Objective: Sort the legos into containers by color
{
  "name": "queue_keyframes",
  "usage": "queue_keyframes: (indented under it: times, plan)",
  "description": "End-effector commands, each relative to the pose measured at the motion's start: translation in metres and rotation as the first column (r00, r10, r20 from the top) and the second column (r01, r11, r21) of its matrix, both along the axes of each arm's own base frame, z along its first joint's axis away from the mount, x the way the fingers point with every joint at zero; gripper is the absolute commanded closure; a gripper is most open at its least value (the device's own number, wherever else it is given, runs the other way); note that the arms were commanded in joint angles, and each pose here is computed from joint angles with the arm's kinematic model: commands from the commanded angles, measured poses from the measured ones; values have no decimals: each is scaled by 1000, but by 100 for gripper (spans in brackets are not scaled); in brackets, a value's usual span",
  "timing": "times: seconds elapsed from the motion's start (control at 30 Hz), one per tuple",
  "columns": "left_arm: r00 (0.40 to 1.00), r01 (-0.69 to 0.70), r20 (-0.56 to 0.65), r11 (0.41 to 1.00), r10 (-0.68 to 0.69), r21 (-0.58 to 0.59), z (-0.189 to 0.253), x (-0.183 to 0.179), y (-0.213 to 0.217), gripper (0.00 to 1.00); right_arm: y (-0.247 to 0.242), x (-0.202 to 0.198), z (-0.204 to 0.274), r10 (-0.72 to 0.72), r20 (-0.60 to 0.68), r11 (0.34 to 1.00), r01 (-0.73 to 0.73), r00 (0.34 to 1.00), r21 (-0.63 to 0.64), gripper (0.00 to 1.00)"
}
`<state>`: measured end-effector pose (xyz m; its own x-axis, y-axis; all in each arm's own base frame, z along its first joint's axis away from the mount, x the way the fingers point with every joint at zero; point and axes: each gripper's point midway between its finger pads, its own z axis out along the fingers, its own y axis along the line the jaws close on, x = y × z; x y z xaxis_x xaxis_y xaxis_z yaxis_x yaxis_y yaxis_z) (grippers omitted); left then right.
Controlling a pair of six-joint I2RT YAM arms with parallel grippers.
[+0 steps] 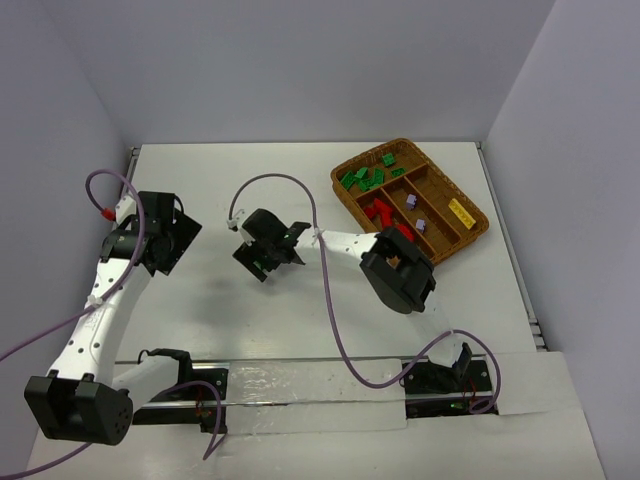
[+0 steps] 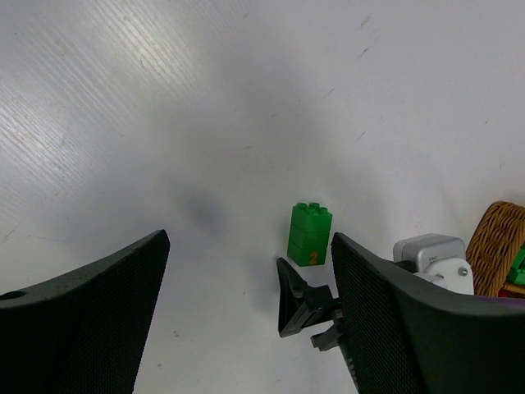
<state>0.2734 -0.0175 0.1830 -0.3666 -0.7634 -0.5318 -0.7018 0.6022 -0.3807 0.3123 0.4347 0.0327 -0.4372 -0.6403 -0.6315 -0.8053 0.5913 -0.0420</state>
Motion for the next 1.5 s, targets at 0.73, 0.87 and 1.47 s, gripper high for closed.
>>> queue_keyframes:
  times: [0.73,0.87,1.47]
  plan:
    - [980,171,-84,981,-179,-91,-34,16,-31,12,13,-2,34,6,70,997,-11,998,71,81]
    - [946,271,-129,943,-299,-194,-56,24,-57,12,8,-8,51,1,94,992,-13,996,126,88]
    - [900,262,-99,706,-425,-658,-90,41,-142,12,-6,-26,80,13,185,971,-56,983,231,91]
